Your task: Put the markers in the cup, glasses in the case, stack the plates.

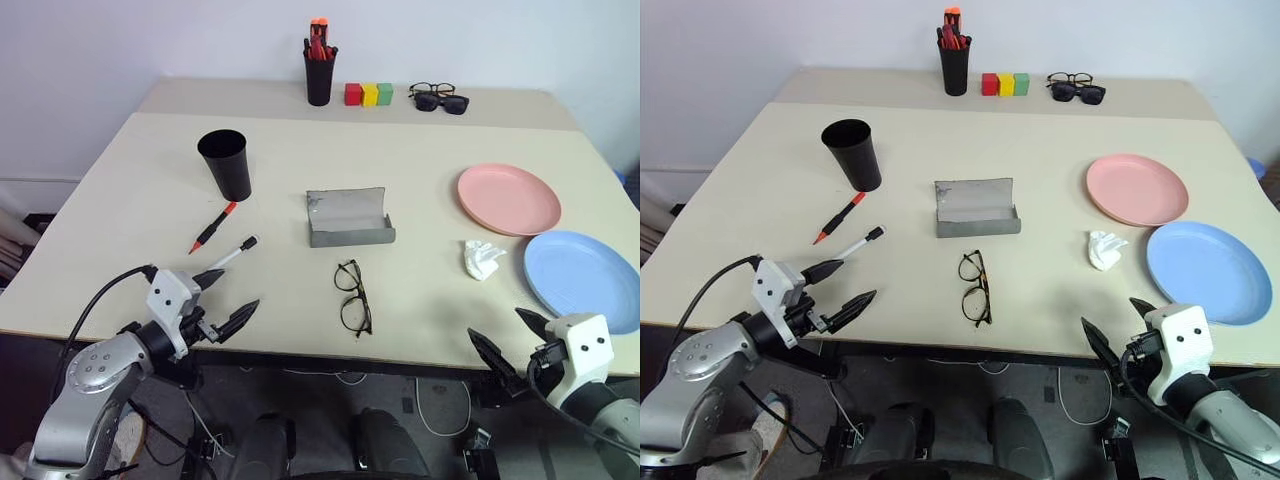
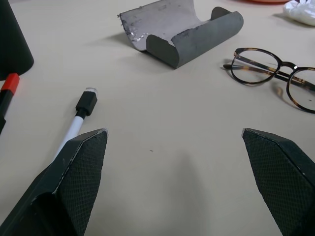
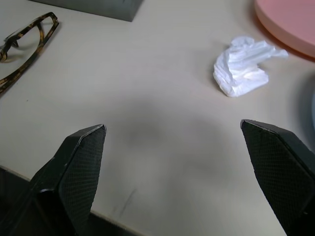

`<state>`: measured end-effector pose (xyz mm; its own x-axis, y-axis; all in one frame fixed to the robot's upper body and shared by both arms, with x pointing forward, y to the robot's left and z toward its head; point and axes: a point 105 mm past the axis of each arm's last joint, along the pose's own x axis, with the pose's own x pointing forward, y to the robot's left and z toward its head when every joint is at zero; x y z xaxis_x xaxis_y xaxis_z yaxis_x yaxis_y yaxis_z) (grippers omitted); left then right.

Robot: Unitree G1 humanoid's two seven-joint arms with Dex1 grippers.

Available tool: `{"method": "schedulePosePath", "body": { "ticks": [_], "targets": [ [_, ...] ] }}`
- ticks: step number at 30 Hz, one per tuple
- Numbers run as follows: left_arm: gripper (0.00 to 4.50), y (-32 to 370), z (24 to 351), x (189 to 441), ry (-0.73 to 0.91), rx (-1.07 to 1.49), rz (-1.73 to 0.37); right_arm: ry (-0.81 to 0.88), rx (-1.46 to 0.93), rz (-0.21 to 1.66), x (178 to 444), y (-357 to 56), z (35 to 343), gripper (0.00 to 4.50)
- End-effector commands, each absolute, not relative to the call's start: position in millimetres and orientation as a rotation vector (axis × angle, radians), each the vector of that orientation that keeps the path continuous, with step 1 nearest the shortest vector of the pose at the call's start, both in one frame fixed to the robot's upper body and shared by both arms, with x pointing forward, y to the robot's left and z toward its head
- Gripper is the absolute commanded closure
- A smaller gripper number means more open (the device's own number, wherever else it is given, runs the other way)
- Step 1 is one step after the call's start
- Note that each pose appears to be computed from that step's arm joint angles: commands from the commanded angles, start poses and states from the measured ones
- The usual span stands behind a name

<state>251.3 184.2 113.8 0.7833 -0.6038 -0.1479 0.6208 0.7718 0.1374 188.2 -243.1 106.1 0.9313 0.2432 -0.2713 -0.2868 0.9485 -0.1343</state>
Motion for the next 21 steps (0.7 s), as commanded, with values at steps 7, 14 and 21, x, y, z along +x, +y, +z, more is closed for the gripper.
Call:
{"method": "schedulePosePath", "body": {
  "ticks": [7,14,21],
  "targets": [
    [0.02,186,126,258,0.039,0.224,-0.659,0.182,-0.161,0.311,198,-224,113,0.03],
    [0.02,185,124,262,0.029,0.226,-0.661,0.174,-0.176,0.315,202,-223,115,0.03],
    [0.02,192,126,263,0.021,0.251,-0.631,0.154,-0.200,0.379,213,-212,117,0.03]
  ]
}}
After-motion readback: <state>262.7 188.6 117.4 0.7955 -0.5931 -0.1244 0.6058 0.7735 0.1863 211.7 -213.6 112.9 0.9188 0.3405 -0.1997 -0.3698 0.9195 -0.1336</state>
